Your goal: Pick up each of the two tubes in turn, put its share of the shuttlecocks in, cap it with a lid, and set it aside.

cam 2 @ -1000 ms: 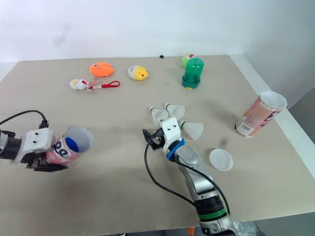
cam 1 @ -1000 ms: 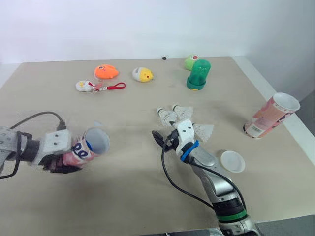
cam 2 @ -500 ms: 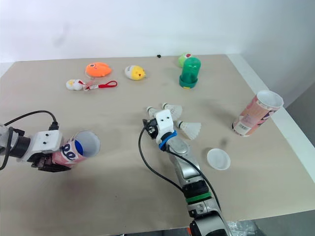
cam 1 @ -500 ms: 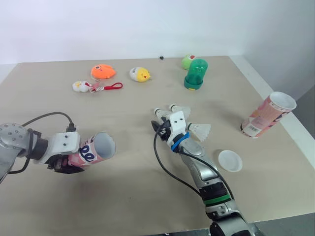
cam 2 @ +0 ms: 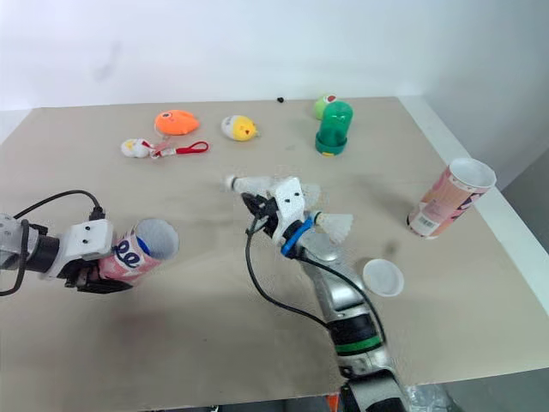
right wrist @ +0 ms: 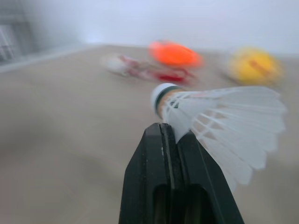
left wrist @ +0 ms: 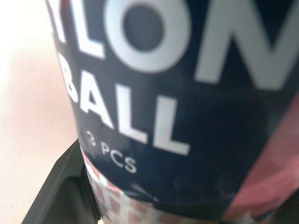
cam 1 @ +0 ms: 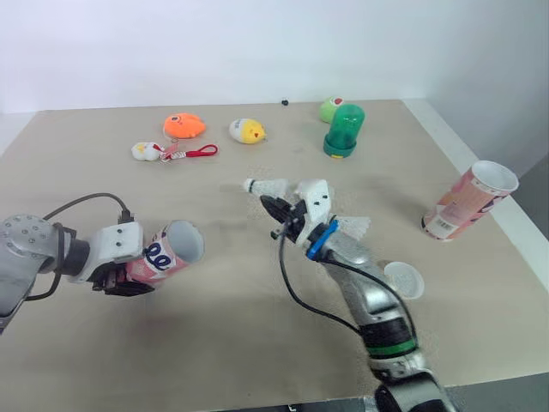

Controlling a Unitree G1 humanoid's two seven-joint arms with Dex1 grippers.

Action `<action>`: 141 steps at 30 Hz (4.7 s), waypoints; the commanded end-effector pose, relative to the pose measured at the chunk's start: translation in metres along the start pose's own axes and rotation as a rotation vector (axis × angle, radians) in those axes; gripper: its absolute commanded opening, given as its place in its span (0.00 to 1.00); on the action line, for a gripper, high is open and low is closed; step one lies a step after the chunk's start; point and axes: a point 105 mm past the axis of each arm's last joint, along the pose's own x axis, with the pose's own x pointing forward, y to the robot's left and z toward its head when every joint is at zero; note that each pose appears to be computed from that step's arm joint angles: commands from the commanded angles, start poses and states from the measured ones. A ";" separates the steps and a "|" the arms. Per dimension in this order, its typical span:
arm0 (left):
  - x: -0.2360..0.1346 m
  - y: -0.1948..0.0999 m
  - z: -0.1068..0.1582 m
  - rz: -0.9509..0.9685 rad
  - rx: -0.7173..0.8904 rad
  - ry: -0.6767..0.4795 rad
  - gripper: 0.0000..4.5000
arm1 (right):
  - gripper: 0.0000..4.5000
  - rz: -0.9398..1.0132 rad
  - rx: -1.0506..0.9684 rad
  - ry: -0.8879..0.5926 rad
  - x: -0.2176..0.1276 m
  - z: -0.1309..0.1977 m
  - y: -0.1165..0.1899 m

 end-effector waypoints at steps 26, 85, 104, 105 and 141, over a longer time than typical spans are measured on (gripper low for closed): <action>0.028 0.001 0.004 -0.035 0.000 -0.032 0.67 | 0.99 -0.098 -0.104 -0.129 -0.027 0.043 0.003; 0.043 0.000 0.013 -0.052 0.007 -0.072 0.67 | 0.01 0.246 -0.018 0.094 -0.016 0.025 0.033; 0.045 -0.005 0.014 -0.040 -0.008 -0.091 0.67 | 0.63 0.376 -0.023 0.031 0.023 0.032 0.059; 0.045 -0.005 0.014 -0.040 -0.009 -0.091 0.67 | 0.72 0.350 -0.015 0.013 0.019 0.035 0.056; 0.037 -0.002 0.012 -0.023 -0.007 -0.080 0.67 | 0.81 -0.750 0.072 0.178 -0.039 -0.064 -0.123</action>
